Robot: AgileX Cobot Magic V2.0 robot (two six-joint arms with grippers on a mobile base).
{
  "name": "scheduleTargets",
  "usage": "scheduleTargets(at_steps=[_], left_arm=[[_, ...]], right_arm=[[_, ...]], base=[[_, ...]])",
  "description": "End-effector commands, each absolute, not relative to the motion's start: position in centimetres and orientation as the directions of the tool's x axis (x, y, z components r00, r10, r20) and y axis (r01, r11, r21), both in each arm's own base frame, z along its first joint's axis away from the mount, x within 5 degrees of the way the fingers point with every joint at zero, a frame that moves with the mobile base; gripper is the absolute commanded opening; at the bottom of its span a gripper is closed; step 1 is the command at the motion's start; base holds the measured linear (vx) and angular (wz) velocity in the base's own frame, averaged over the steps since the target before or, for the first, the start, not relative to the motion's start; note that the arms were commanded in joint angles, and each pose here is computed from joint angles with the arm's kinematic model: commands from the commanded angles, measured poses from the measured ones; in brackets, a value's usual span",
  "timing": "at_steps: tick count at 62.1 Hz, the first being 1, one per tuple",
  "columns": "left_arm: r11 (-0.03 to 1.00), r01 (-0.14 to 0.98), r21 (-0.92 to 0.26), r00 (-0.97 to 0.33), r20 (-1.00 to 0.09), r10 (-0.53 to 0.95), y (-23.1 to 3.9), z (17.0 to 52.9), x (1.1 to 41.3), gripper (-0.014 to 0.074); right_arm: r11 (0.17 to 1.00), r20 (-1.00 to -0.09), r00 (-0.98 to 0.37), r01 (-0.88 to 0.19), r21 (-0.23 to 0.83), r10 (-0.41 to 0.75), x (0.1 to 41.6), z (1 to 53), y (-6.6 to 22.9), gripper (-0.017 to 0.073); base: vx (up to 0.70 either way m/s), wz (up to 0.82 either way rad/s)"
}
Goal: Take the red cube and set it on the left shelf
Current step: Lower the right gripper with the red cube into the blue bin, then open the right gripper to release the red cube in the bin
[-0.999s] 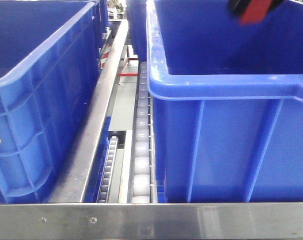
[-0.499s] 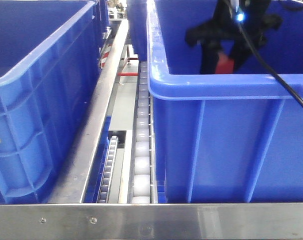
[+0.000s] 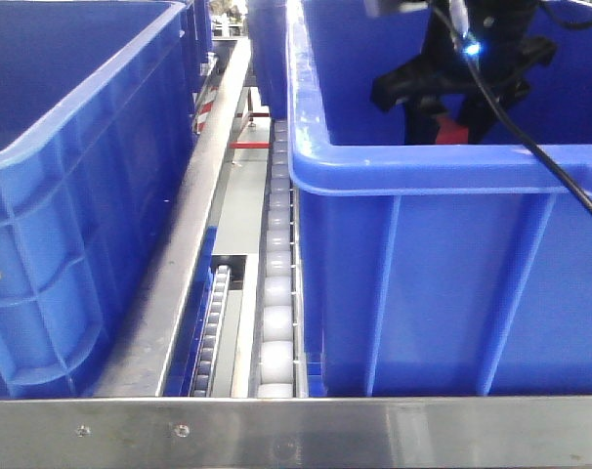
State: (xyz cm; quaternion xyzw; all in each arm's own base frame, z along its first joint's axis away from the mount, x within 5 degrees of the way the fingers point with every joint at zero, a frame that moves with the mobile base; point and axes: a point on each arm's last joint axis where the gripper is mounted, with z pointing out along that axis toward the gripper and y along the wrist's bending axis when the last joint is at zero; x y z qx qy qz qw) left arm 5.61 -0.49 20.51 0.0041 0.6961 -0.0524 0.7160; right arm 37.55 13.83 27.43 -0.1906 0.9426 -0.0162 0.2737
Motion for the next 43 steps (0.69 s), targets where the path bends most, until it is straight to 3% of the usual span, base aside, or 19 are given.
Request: scheduleTargets(at_steps=[1,11,43], left_arm=[[0.995,0.071,-0.070,0.099,-0.992,-0.077,-0.3,20.5,5.6,0.0101],[0.995,0.071,-0.070,0.099,-0.992,-0.077,-0.3,20.5,5.6,0.0101],[0.995,0.071,-0.070,0.099,-0.992,-0.077,-0.3,20.5,5.6,0.0101]], right_arm=[[0.921,-0.646,-0.664,-0.341,-0.187,-0.377,36.6,32.8,13.0,0.0379],[0.919,-0.663,-0.642,-0.331,-0.214,-0.386,35.7,34.4,12.4,0.0430],[0.917,-0.595,-0.699,-0.332,-0.224,-0.398,35.7,33.2,12.2,0.0610]], base=[[0.08,-0.44],[0.02,-0.09],[-0.01,0.03]])
